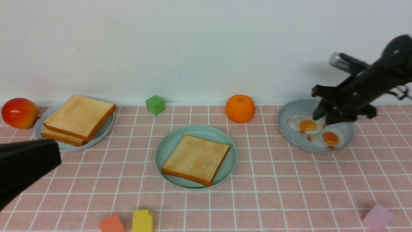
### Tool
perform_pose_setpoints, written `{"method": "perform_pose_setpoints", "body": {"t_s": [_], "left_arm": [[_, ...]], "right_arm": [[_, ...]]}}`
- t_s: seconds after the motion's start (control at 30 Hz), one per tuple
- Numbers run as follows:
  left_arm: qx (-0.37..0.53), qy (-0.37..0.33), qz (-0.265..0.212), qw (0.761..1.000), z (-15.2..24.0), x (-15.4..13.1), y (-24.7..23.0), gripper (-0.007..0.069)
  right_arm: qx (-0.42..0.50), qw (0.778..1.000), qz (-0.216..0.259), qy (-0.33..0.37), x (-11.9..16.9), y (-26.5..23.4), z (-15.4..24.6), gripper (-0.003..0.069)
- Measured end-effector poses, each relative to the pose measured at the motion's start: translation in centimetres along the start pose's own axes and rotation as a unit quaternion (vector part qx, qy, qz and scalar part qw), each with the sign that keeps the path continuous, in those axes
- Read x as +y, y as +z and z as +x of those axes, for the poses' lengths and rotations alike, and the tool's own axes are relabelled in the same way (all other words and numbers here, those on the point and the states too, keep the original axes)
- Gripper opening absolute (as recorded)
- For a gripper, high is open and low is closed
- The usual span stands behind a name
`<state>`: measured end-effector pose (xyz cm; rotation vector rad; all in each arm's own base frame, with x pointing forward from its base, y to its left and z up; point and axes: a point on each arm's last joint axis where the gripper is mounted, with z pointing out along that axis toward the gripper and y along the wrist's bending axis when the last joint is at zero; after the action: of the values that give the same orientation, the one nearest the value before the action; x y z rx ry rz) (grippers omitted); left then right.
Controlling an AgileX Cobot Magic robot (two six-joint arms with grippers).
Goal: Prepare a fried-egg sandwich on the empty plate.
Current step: Use the right arm to grab a fried egg
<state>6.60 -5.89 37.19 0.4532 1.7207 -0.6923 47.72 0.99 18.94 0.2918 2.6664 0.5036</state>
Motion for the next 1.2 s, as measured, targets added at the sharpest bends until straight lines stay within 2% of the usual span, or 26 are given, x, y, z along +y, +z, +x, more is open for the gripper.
{"method": "perform_pose_setpoints", "body": {"t_s": [0.1,0.37,0.5,0.77,1.2], "left_arm": [[0.003,-0.001,-0.001,1.0,0.1,0.0,0.2,-0.0013],[0.015,0.002,-0.004,1.0,0.2,-0.1,0.9,-0.0013],[0.027,0.004,-0.007,1.0,0.4,-0.2,1.6,-0.0013],[0.036,0.006,-0.009,0.999,0.5,-0.2,2.1,-0.0013],[0.034,0.008,-0.009,0.999,0.5,-0.2,2.1,-0.0013]], "right_arm": [[0.004,1.0,0.003,0.017,-0.5,1.3,-0.9,0.0327],[-0.011,0.999,0.026,0.018,-0.9,-0.1,-2.1,0.0329],[-0.009,0.998,0.039,0.047,-1.3,0.3,-2.0,0.0339],[0.003,0.997,0.02,0.078,-1.5,1.8,-1.7,0.0347],[0.003,0.997,0.018,0.08,-1.8,2.5,-1.6,0.0337]]}}
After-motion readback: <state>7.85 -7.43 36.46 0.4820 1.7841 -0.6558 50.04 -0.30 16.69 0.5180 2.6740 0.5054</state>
